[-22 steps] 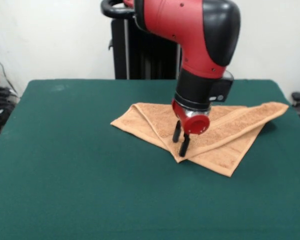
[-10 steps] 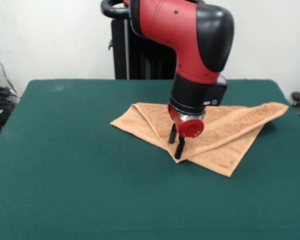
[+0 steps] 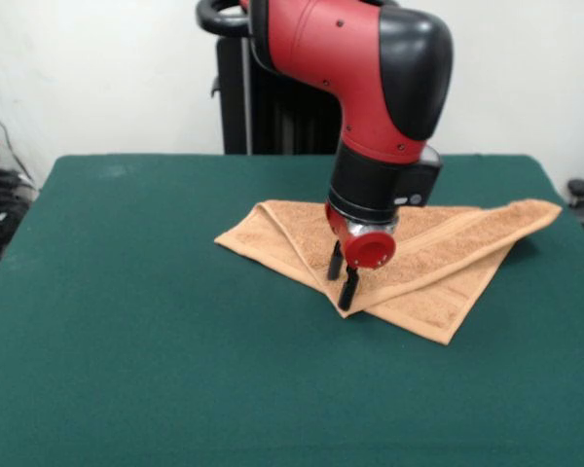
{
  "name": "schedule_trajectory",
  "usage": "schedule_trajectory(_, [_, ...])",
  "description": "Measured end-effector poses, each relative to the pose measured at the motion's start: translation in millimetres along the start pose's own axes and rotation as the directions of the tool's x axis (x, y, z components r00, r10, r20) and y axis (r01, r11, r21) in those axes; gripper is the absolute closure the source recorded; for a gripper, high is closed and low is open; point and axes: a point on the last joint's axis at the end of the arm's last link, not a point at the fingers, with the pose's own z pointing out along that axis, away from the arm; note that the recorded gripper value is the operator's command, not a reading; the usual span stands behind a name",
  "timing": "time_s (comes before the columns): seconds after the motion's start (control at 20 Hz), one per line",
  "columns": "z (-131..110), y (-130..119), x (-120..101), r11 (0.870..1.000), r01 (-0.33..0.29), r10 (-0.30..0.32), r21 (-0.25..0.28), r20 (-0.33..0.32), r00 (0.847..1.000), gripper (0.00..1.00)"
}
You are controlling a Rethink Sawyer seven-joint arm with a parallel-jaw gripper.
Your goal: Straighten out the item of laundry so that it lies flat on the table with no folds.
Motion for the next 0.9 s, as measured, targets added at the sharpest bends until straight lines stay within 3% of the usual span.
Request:
schedule_trajectory(0.2, [0.0,0.1,-0.1,1.000,0.000,0.000,0.000,0.000,1.000,0.00])
schedule_trajectory(0.25, [0.3,-0.7,-0.2,1.000,0.000,0.000,0.002,0.001,1.000,1.00])
schedule_trajectory(0.9, [0.3,-1.8,-0.9,1.000,0.010,-0.010,0.002,0.004,1.000,1.00])
